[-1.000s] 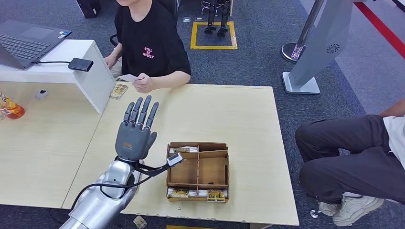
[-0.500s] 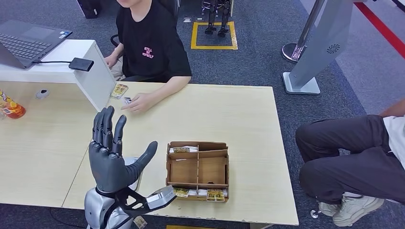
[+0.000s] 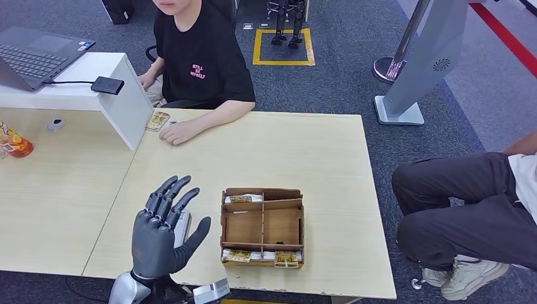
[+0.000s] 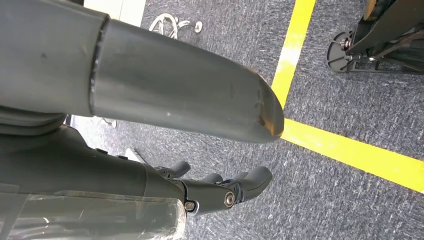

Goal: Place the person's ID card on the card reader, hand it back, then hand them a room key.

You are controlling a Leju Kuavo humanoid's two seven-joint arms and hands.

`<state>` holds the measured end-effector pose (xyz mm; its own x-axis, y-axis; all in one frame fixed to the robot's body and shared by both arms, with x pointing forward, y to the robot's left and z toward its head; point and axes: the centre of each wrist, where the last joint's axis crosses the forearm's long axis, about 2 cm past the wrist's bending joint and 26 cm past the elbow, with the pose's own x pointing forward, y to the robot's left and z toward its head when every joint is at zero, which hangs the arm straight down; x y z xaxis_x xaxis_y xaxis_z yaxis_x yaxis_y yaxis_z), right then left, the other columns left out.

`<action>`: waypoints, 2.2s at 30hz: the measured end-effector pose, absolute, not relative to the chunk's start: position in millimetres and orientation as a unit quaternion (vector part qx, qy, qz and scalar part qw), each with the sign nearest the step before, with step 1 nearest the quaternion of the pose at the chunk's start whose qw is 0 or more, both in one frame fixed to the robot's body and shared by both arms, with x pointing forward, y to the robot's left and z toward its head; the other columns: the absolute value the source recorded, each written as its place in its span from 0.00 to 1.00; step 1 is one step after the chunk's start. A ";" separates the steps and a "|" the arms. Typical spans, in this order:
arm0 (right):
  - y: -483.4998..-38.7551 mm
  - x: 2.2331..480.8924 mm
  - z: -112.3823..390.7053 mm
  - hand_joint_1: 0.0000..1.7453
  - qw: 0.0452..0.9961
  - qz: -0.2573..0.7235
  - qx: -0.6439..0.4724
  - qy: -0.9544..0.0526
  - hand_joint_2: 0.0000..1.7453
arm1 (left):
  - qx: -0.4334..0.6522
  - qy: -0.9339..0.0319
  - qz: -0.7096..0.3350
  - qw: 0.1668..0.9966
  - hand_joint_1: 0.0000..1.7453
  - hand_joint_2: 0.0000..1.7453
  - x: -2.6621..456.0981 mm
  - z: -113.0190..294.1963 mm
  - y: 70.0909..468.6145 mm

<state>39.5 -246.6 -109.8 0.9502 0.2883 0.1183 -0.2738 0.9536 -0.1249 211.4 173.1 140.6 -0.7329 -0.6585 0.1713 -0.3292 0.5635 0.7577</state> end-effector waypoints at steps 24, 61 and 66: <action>-246.4 41.7 -109.6 0.00 0.985 0.150 -0.045 -0.069 0.00 | 0.141 -0.776 -0.599 0.139 0.30 1.00 208.0 119.8 191.6; -246.5 42.2 -109.6 0.00 0.985 0.151 -0.041 -0.070 0.00 | 0.106 -0.703 -0.694 0.115 0.22 1.00 219.4 124.8 186.7; -246.5 42.2 -109.6 0.00 0.985 0.150 -0.041 -0.070 0.00 | 0.115 -0.695 -0.700 0.114 0.20 1.00 218.4 120.8 186.3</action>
<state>42.2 -246.5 -109.6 0.9450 0.3023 0.1251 -0.2909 0.9514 -0.1013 218.4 186.3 120.8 -0.9476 -0.3193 -0.0037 -0.0012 -0.0079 1.0000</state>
